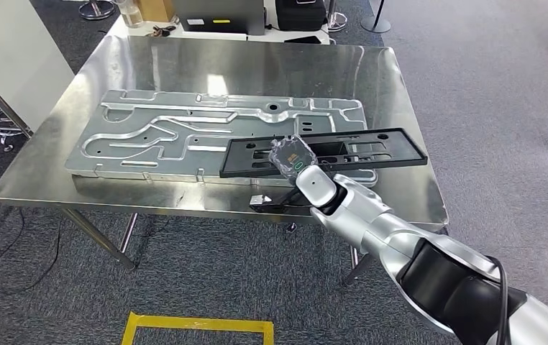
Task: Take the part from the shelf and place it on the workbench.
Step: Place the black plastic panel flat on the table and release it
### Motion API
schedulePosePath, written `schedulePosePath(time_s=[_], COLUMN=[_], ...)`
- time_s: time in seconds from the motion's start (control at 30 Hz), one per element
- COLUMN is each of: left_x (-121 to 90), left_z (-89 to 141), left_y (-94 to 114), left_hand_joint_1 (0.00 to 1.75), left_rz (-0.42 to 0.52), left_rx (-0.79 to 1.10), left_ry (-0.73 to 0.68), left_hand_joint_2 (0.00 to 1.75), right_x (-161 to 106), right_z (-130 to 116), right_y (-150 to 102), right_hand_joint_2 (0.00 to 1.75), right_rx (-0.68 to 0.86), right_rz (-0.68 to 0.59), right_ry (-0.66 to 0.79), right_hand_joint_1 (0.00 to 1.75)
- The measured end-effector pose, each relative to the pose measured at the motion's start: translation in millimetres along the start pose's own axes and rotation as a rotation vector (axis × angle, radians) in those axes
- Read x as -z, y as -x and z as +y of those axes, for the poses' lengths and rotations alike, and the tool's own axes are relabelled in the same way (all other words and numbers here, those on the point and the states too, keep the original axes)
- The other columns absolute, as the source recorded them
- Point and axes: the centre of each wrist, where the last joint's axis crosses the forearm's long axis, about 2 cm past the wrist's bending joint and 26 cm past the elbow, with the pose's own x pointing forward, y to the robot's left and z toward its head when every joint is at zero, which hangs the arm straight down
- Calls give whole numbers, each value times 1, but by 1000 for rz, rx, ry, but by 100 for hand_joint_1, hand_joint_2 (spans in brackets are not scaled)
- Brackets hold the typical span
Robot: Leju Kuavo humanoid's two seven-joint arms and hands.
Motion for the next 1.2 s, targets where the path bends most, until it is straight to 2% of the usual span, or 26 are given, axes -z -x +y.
schedulePosePath(time_s=[0.03,0.17,0.43,0.57,1.2], left_x=[0,0,0,0,0], left_z=[0,0,-2,-2,-3], left_y=[0,0,0,2,3], left_hand_joint_1=[0,0,0,0,0], left_rz=[0,-1,-3,-10,-9], left_rx=[-1,-4,-15,-37,-58], left_ry=[0,3,23,28,32], left_hand_joint_2=[175,175,175,0,0], right_x=[0,-2,-12,-16,-23], right_z=[1,4,18,25,36], right_y=[0,-1,-14,-16,-21], right_hand_joint_2=[175,0,0,0,0], right_rx=[2,10,53,78,121], right_rz=[1,1,-16,-15,-17], right_ry=[-3,-13,-58,-76,-73], right_hand_joint_1=[175,0,0,0,0])
